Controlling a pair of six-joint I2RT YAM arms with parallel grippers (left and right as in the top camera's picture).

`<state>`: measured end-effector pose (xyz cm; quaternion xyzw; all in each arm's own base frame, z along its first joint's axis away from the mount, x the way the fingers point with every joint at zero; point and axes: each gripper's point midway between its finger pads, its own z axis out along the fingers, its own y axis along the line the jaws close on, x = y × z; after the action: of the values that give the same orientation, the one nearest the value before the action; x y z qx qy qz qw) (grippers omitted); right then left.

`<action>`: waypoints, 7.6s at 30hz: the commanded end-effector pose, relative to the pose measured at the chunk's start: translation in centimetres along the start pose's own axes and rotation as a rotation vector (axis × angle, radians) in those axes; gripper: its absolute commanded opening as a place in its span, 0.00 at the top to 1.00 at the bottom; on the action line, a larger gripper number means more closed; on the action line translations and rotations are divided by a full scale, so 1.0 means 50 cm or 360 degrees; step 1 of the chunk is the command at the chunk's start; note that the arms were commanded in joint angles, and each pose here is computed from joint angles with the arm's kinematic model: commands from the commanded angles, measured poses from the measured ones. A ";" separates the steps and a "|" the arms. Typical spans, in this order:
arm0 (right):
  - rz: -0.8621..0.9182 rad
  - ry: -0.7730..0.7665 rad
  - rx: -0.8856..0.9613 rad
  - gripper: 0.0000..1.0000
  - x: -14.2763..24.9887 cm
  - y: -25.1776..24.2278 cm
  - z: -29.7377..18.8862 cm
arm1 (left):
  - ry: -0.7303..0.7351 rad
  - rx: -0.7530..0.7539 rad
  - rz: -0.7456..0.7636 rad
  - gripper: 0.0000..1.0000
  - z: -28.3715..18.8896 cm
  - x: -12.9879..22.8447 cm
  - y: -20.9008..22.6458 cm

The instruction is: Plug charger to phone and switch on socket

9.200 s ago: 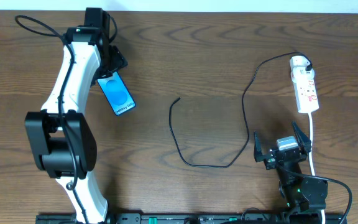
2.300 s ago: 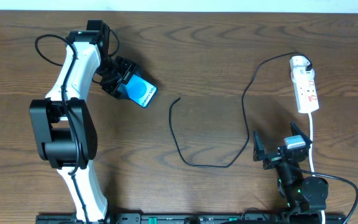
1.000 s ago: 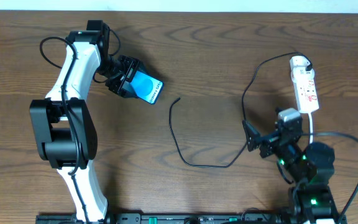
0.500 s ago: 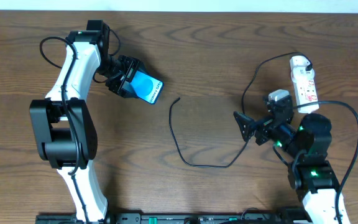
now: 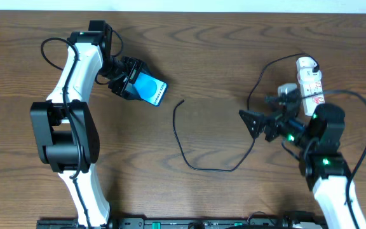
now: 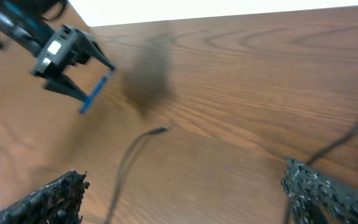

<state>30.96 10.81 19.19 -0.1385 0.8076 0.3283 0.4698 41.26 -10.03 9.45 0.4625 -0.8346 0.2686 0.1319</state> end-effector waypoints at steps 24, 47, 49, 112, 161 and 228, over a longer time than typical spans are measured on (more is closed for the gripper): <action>0.0363 0.0280 -0.0277 0.01 -0.082 -0.010 0.082 | 0.0545 0.0372 -0.0091 0.32 -0.062 0.129 -0.089; 0.0626 0.0301 0.0162 0.04 -0.059 -0.097 0.086 | 0.0720 0.0398 -0.0296 0.35 -0.078 0.157 -0.104; 0.0636 0.0313 0.0190 0.04 -0.054 -0.100 0.086 | 0.0738 0.0404 -0.0303 0.35 -0.080 0.160 -0.105; 0.0535 0.0605 -0.0174 0.27 -0.038 0.175 0.393 | 0.0186 0.0105 -0.0224 0.35 -0.008 0.090 -0.053; 0.0712 0.0659 0.0008 0.99 0.064 0.221 0.479 | 0.0188 0.0103 -0.0222 0.35 -0.007 0.092 -0.053; 0.1952 0.0136 -0.0230 0.99 -0.195 0.174 0.454 | 0.0225 0.1091 0.0854 0.63 -0.130 0.118 -0.320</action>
<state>48.22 30.04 20.99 0.3367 0.7305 0.5684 0.1729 50.99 -17.26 19.47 0.2428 -0.7905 0.5617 -0.0263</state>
